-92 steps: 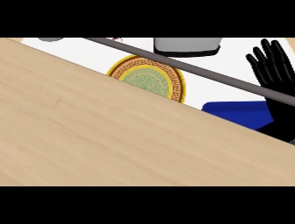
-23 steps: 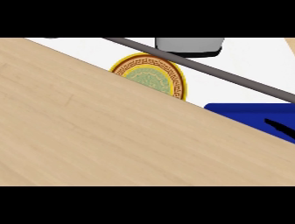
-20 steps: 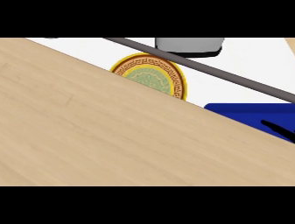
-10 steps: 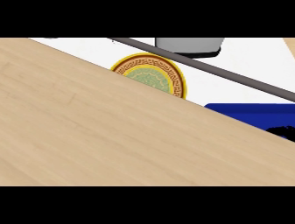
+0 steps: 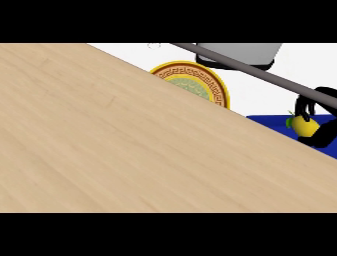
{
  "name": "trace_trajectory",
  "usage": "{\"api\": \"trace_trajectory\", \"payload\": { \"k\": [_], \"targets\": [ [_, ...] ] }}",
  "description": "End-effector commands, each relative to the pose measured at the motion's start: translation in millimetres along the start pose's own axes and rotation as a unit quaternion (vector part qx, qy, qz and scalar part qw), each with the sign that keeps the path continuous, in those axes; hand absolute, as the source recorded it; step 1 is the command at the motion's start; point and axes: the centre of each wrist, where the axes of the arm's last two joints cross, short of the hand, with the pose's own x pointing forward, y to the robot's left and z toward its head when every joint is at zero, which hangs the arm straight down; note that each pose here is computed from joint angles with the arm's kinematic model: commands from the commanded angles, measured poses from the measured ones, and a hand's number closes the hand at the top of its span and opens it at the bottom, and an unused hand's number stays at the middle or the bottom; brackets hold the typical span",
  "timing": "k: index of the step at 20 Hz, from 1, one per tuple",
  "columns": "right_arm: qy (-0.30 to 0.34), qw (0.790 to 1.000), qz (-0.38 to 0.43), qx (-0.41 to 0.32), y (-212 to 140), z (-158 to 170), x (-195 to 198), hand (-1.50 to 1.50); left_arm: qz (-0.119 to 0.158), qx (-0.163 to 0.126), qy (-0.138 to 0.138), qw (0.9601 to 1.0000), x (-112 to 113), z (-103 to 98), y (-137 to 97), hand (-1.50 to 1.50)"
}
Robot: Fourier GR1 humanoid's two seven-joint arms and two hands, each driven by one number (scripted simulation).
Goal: Pick the lemon from the tray and place it in the plate
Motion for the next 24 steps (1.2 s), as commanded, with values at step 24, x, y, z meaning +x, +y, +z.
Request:
{"api": "trace_trajectory", "payload": {
  "k": [24],
  "targets": [
    [-0.345, 0.908, -0.030, -0.236, -123.1, -54.4, 76.1, 1.50, -0.007, 0.023, 0.018, 0.9995, -7.2, -3.1, 18.5, 0.00]
  ]
}}
